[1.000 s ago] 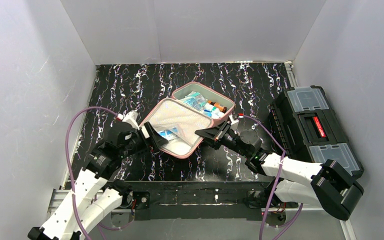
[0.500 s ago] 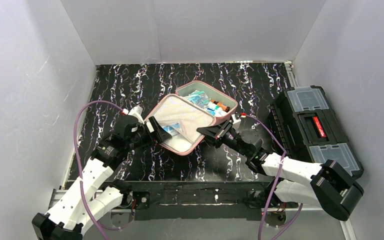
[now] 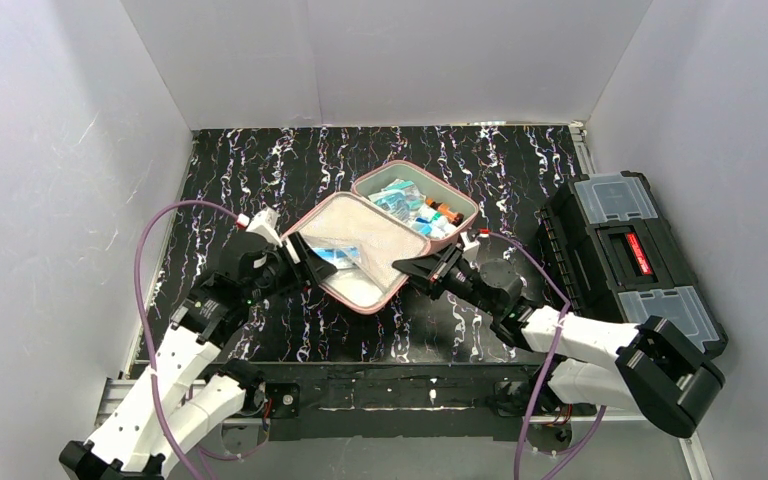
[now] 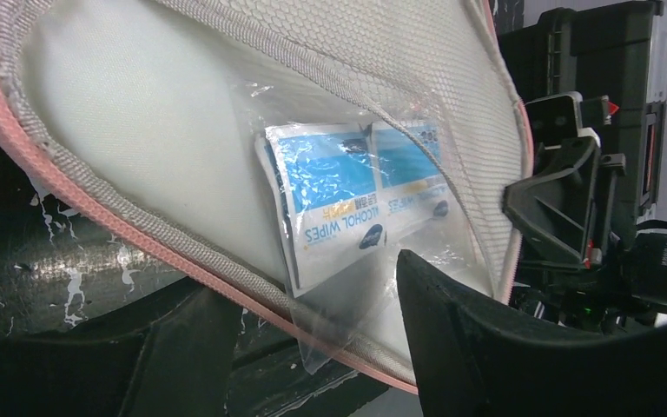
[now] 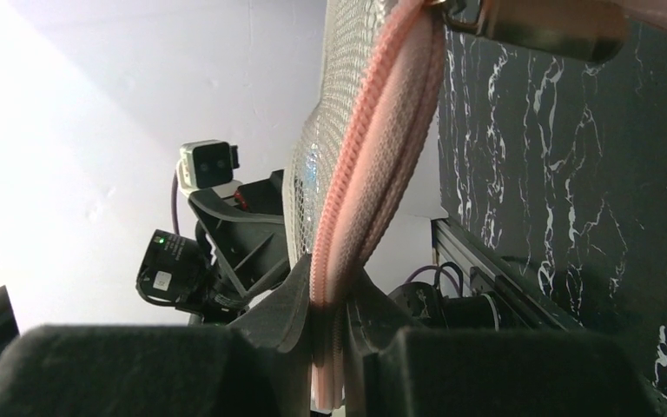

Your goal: Organize the medicine kit

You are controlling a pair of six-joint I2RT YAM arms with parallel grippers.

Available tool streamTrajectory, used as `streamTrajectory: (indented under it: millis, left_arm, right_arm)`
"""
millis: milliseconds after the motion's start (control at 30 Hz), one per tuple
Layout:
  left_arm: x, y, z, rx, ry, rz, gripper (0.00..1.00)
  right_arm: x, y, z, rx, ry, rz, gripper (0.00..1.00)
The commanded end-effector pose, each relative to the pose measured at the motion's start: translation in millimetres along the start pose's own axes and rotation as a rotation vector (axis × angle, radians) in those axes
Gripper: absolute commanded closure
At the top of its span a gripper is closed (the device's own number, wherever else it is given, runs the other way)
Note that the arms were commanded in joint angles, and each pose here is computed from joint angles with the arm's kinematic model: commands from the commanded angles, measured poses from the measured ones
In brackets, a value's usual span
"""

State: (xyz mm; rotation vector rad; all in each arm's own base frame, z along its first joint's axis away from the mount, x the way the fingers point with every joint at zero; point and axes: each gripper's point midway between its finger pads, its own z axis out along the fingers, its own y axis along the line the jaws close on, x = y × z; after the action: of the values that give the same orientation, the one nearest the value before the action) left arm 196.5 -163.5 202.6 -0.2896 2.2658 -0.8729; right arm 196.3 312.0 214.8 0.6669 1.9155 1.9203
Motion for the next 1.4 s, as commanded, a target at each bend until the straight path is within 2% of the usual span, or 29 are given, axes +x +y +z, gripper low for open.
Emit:
streamTrajectory:
  millis: [0, 267, 400, 600, 733, 1167, 1367]
  left_arm:
    - [-10.6, -26.3, -12.4, 0.102, -0.030, 0.029, 0.41]
    - [-16.8, -41.0, -29.9, 0.154, -0.052, 0.065, 0.47]
    - [-15.3, -43.2, -30.5, 0.160, -0.035, 0.079, 0.51]
    - [-13.9, -40.2, -27.7, 0.145, -0.022, 0.089, 0.55]
    - [-17.5, -40.3, -29.7, 0.136, -0.035, 0.098, 0.54]
    - [-21.9, -49.6, -34.5, 0.147, -0.024, 0.105, 0.48]
    - [-17.3, -47.3, -34.1, 0.148, -0.010, 0.104, 0.54]
  right_arm:
    - [31.5, 28.0, -5.3, -0.124, 0.157, -0.049, 0.99]
    - [46.1, 9.8, 3.2, -0.072, 0.240, -0.081, 0.95]
    - [51.6, 0.3, 7.2, -0.044, 0.271, -0.105, 0.89]
    - [50.6, -11.6, 5.6, -0.021, 0.269, -0.110, 0.75]
    - [49.9, -9.2, 3.0, -0.036, 0.261, -0.118, 0.66]
    - [43.8, 11.8, -8.2, -0.083, 0.200, -0.173, 0.54]
    - [32.3, 13.5, -18.1, -0.034, 0.120, -0.242, 0.49]
